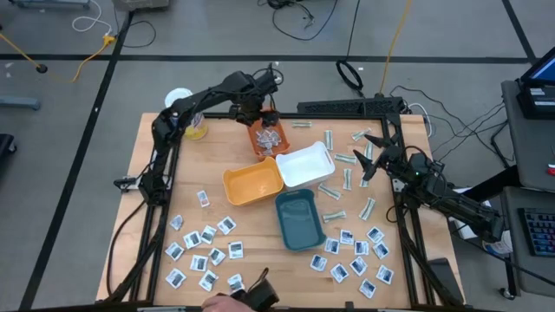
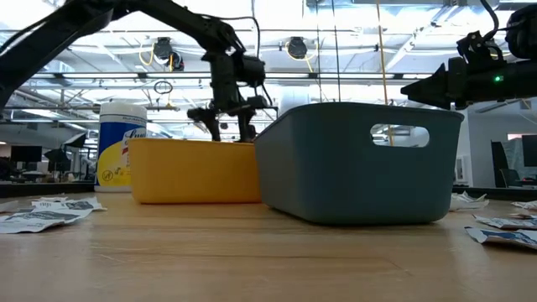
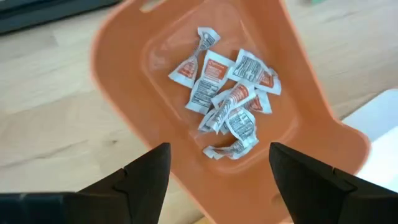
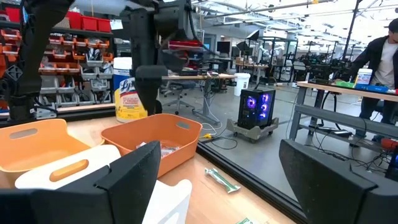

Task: Pick & Place First Aid Supplies
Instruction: Put the orange ointment pack into the orange bin

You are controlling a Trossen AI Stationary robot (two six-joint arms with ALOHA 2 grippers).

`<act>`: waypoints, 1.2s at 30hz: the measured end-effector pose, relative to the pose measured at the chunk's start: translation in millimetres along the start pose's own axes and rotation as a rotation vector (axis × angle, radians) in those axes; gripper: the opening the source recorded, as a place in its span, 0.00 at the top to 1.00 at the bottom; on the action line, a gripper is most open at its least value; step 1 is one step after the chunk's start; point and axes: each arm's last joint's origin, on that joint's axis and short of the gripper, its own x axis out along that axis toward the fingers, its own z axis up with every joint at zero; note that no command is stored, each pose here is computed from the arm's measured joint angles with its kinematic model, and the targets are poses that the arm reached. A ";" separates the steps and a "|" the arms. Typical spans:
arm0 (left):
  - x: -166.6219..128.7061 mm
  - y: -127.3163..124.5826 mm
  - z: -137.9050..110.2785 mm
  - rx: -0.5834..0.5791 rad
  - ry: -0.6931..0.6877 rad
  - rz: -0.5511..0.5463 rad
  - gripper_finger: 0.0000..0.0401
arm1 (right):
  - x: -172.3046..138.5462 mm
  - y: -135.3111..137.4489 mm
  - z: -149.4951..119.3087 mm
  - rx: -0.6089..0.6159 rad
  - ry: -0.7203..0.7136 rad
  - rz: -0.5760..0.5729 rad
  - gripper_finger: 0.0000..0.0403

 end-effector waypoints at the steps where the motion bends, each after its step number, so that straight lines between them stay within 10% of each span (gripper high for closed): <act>1: -4.1 1.8 -3.5 -0.007 -0.005 -0.001 0.32 | 0.0 0.0 0.0 0.000 0.000 0.000 0.20; 36: 2.1 128.0 -237.6 -0.472 -0.093 0.040 0.39 | 0.0 0.0 0.0 0.000 0.000 0.000 0.20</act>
